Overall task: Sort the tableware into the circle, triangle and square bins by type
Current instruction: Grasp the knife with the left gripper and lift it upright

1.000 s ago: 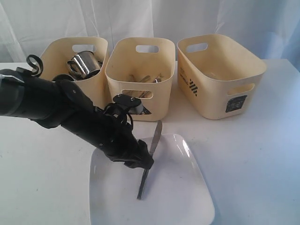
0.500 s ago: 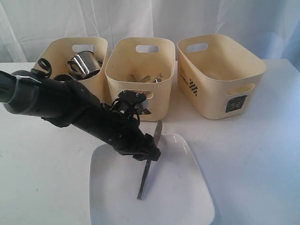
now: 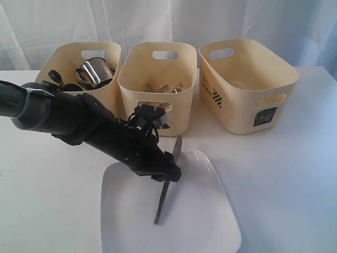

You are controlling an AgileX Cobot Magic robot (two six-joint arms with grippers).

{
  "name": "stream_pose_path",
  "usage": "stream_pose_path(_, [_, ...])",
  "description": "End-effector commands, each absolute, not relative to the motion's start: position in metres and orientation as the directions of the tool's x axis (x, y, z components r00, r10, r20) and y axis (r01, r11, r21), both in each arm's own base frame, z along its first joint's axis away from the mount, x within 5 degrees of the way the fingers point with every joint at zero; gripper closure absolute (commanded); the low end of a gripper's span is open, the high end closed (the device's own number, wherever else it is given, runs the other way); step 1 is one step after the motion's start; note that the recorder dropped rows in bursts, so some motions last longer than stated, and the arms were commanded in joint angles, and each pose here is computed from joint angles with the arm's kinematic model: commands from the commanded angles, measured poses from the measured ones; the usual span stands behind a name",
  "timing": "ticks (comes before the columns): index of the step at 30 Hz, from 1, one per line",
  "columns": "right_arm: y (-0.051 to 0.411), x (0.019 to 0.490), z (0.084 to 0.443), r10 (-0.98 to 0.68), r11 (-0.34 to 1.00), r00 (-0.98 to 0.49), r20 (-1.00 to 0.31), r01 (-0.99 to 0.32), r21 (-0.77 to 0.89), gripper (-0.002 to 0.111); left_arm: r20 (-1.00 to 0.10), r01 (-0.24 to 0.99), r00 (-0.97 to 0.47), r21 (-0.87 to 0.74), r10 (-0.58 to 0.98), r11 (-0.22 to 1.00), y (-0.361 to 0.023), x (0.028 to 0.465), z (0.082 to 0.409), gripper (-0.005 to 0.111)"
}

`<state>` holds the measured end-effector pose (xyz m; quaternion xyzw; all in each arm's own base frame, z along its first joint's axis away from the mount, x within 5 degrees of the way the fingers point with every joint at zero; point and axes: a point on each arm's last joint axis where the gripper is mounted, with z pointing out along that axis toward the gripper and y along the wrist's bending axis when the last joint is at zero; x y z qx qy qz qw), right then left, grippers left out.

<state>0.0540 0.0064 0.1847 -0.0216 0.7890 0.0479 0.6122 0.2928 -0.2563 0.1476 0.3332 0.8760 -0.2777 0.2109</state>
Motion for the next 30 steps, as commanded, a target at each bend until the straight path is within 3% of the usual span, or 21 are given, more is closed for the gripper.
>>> stream_pose_path(1, [0.006, 0.054, 0.184, 0.024, 0.995, -0.243, -0.970, -0.084, 0.045, 0.108, -0.521, 0.704, -0.698, -0.372, 0.491, 0.605, -0.261, 0.286, 0.138, 0.050])
stream_pose_path(9, [0.006, 0.054, 0.184, 0.024, 0.995, -0.243, -0.970, -0.084, 0.045, 0.108, -0.521, 0.704, -0.698, -0.370, 0.492, 0.606, -0.272, 0.278, 0.137, 0.091])
stream_pose_path(11, [0.006, 0.054, 0.184, 0.024, 0.995, -0.243, -0.970, -0.084, 0.045, 0.108, -0.522, 0.704, -0.697, -0.369, 0.491, 0.607, -0.272, 0.278, 0.137, 0.107])
stream_pose_path(18, [0.006, 0.054, 0.184, 0.024, 0.995, -0.243, -0.970, -0.084, 0.045, 0.108, -0.537, 0.714, -0.684, -0.352, 0.494, 0.606, -0.272, 0.278, 0.141, 0.107])
stream_pose_path(30, [0.006, 0.054, 0.184, 0.024, 0.995, -0.243, -0.970, -0.084, 0.045, 0.108, -0.667, 0.795, -0.553, -0.241, 0.499, 0.557, -0.264, 0.274, 0.198, 0.107])
